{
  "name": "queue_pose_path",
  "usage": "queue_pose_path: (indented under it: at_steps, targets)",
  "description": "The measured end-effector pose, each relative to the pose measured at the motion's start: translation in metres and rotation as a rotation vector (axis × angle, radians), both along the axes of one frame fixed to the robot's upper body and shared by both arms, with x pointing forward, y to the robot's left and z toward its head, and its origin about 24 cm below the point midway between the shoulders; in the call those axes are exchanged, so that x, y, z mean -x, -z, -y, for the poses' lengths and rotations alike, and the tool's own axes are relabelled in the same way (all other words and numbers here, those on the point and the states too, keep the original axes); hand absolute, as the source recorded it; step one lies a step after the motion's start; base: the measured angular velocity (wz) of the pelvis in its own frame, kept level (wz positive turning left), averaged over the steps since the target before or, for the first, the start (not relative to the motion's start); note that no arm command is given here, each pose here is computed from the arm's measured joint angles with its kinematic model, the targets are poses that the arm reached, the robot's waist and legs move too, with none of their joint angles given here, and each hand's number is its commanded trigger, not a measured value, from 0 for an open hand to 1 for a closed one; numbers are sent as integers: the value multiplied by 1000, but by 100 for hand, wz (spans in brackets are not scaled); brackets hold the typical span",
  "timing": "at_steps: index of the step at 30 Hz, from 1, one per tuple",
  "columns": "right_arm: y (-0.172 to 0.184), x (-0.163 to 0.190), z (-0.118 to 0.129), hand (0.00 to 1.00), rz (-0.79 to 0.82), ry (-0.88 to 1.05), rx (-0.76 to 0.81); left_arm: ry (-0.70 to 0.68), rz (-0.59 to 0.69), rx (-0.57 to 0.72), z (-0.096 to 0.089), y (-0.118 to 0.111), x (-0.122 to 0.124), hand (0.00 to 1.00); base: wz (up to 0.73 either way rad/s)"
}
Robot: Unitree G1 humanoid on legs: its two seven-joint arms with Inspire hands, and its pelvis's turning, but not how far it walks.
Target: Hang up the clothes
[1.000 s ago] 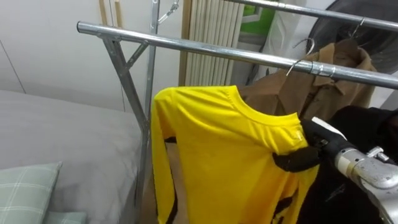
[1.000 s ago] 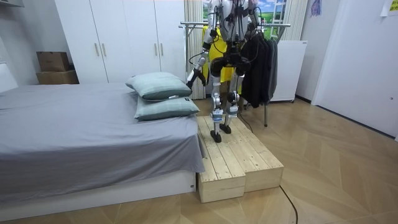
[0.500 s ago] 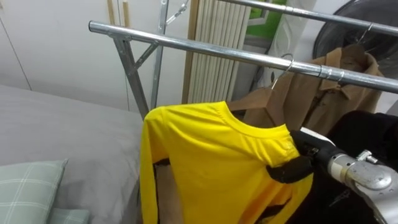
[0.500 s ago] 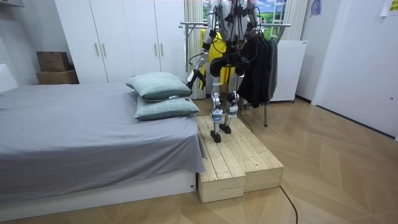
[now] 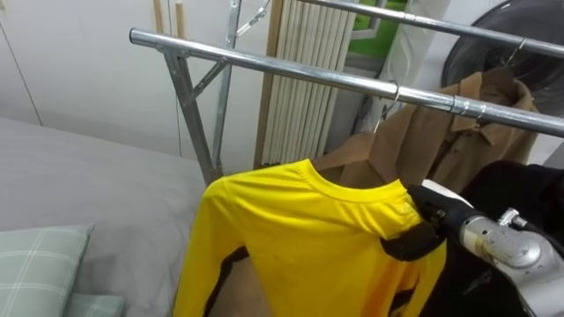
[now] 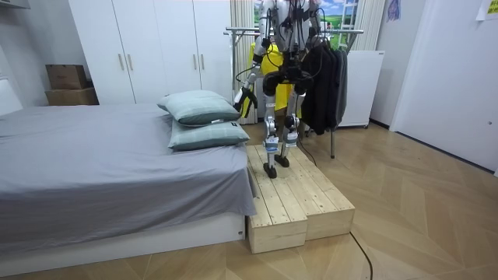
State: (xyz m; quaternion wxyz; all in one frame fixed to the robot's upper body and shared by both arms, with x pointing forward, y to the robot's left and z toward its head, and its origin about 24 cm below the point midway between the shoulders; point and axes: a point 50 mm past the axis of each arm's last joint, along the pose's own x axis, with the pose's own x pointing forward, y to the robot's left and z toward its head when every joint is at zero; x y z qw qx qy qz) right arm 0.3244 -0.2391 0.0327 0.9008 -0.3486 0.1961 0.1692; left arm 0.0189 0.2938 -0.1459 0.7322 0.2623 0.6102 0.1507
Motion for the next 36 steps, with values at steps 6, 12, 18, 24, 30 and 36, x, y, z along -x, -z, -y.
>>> queue_pose_path:
  at_steps: [6, 12, 18, 24, 30, 36]
  targets:
    - [11, 2, -2, 100, 6, 44, -29, 9, -1, 4, 1, 1, -3, 0, 7]
    - [20, 5, -2, 100, -4, 82, -48, 34, -17, 18, 6, 3, -3, 0, 8]
    - [32, 7, -14, 100, 1, 109, -115, 37, -22, 16, 5, 3, -2, 0, 8]
    - [36, 8, -13, 0, 10, 128, -107, 50, -24, 7, 5, 3, -3, 0, 5]
    - [40, 9, -13, 0, 14, 159, -92, 59, -24, -6, 6, 3, -3, 0, 0]
    - [41, 9, -16, 0, 41, 178, -95, 63, -25, -4, 8, 4, -3, 0, 1]
